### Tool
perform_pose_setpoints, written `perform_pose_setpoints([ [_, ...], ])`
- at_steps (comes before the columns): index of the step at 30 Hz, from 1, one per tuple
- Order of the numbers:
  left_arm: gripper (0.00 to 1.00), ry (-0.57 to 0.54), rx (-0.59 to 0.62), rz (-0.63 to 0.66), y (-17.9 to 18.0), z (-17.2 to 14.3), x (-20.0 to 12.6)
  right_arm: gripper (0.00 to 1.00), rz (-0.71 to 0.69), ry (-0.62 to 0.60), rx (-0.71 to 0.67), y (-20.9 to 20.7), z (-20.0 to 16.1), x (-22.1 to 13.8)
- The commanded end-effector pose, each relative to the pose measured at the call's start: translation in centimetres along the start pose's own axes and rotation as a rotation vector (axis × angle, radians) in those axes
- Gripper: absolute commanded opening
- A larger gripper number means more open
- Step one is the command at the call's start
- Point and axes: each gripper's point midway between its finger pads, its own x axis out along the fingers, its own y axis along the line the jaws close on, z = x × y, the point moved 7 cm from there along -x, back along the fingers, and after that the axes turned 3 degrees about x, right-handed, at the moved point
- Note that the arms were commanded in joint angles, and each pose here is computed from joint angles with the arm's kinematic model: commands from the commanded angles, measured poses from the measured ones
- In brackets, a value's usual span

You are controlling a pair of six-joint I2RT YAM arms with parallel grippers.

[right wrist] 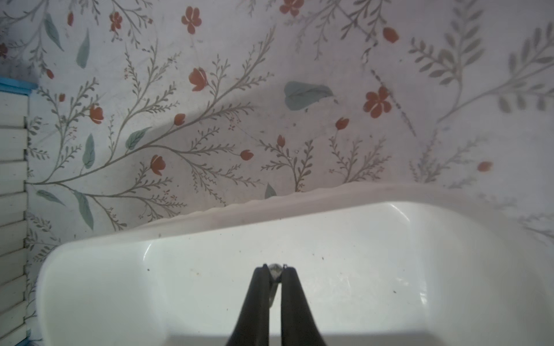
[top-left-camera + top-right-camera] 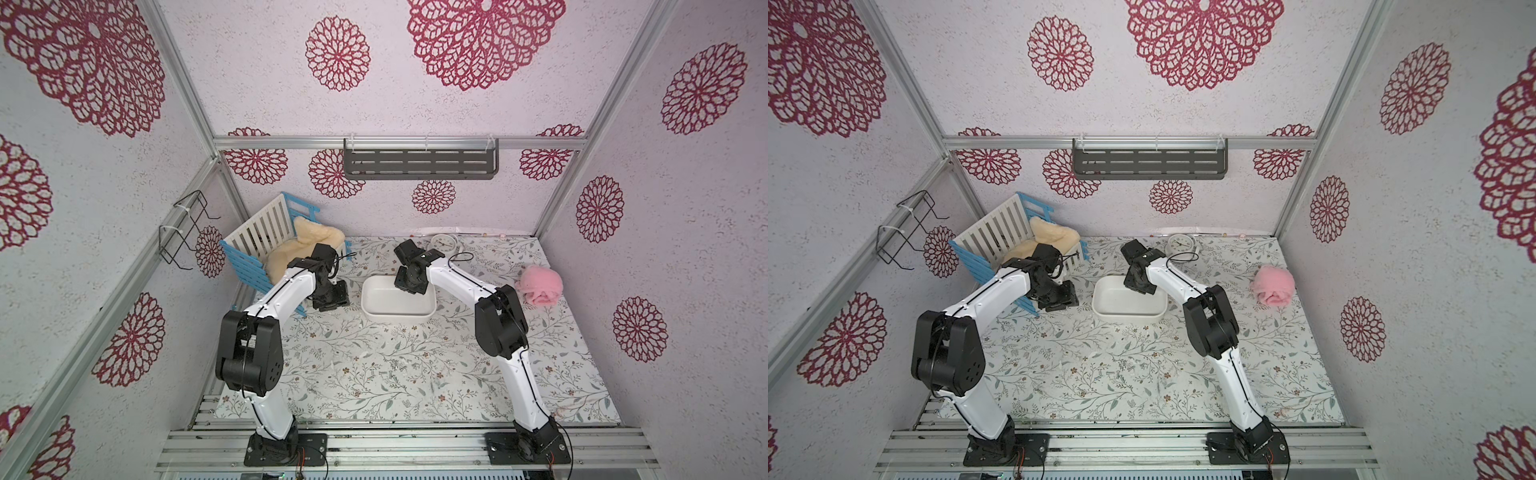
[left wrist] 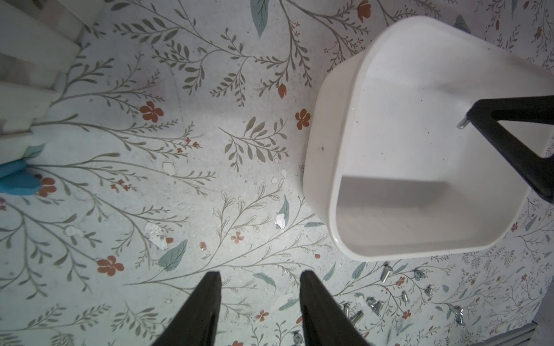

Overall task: Put the screws on the desktop into the storage box
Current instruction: Place the screw in the storage box, then pick up the screw from the center of the board.

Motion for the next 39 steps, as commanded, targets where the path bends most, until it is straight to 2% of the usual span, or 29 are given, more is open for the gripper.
perform_pose_setpoints([
  [1, 0.49, -0.040, -0.004, -0.018, -0.1, 0.5, -1.0, 0.00, 0.011, 0.019, -0.029, 0.7, 0.1, -0.5],
  [5, 0.50, -0.040, -0.005, -0.022, -0.1, 0.5, -1.1, 0.07, 0.002, 0.025, -0.035, 0.7, 0.0, -0.3],
  [10, 0.52, -0.044, -0.006, -0.023, -0.1, 0.5, -1.2, 0.27, 0.006, -0.008, -0.051, 1.3, 0.6, -2.3],
  [11, 0.52, -0.044, -0.008, -0.022, -0.1, 0.5, -1.2, 0.29, 0.006, -0.017, -0.057, 1.4, 0.7, -2.9],
  [15, 0.53, -0.050, -0.005, -0.021, -0.1, 0.5, -1.4, 0.33, 0.015, -0.074, -0.071, 1.9, 0.9, -6.7],
  [21, 0.53, -0.065, 0.000, -0.024, -0.2, 0.4, -1.9, 0.34, 0.043, -0.218, -0.108, 1.7, -1.0, -15.2],
  [25, 0.53, -0.078, 0.007, -0.019, -0.1, 0.3, -2.4, 0.35, 0.064, -0.172, -0.037, -2.6, -4.5, -17.4],
  [34, 0.53, -0.060, 0.009, -0.020, -0.3, 0.1, -1.9, 0.36, -0.104, -0.023, 0.141, -17.1, -14.8, -17.0],
  [39, 0.53, -0.047, 0.009, -0.015, -0.3, 0.0, -1.4, 0.36, -0.177, 0.035, 0.202, -22.4, -18.5, -16.6],
])
